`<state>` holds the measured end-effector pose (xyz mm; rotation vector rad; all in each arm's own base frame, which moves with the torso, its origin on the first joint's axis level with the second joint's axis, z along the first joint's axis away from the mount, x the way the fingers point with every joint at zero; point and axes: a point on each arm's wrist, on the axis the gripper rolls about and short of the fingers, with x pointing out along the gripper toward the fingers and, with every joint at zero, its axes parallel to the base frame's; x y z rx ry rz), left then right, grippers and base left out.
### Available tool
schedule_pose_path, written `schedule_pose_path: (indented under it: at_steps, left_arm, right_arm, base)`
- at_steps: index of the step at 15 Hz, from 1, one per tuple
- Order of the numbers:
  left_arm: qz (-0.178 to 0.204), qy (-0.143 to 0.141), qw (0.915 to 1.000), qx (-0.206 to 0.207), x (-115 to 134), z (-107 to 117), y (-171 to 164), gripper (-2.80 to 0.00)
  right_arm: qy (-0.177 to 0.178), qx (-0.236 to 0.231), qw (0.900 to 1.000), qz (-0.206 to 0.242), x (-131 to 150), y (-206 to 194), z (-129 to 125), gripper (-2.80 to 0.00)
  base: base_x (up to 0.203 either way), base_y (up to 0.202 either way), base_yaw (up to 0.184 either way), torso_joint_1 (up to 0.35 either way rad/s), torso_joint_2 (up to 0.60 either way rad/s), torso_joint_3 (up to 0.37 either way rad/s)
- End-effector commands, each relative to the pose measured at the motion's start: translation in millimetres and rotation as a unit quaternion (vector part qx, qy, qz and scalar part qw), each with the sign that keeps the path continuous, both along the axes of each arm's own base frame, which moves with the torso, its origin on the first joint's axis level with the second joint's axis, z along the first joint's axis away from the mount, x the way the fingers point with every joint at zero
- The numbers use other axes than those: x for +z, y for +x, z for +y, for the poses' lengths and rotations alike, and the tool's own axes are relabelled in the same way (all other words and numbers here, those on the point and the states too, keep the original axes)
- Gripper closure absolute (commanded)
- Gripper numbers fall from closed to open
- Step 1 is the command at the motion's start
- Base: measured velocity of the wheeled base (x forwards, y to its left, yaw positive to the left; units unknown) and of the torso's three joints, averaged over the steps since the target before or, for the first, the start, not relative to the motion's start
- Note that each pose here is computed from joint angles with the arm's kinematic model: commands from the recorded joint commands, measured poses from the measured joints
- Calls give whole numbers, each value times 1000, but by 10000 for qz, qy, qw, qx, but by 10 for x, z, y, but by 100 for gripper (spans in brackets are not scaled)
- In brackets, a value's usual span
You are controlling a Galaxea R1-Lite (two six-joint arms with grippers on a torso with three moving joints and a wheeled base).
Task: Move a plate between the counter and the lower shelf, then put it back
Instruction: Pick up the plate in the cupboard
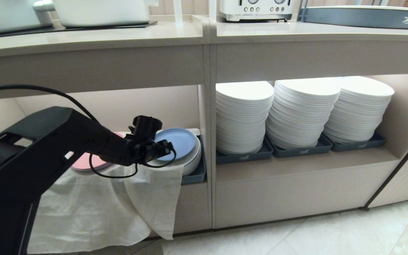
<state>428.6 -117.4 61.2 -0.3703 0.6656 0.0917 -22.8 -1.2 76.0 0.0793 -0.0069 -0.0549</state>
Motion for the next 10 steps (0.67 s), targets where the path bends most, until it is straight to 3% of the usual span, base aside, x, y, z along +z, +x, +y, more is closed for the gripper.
schedule_pose_path:
  at_steps: [1,10]
  left_arm:
    - [11,-28,10000,54,-18,1,7,-280]
    - [149,58,9997,189,-40,69,5,-280]
  right_arm:
    - [3,-8,10000,-1,0,0,0,0]
    - [3,-1,10000,-4,1,0,0,0]
  base:
    - [0,0,0,0,0,0]
    - [0,0,0,0,0,0]
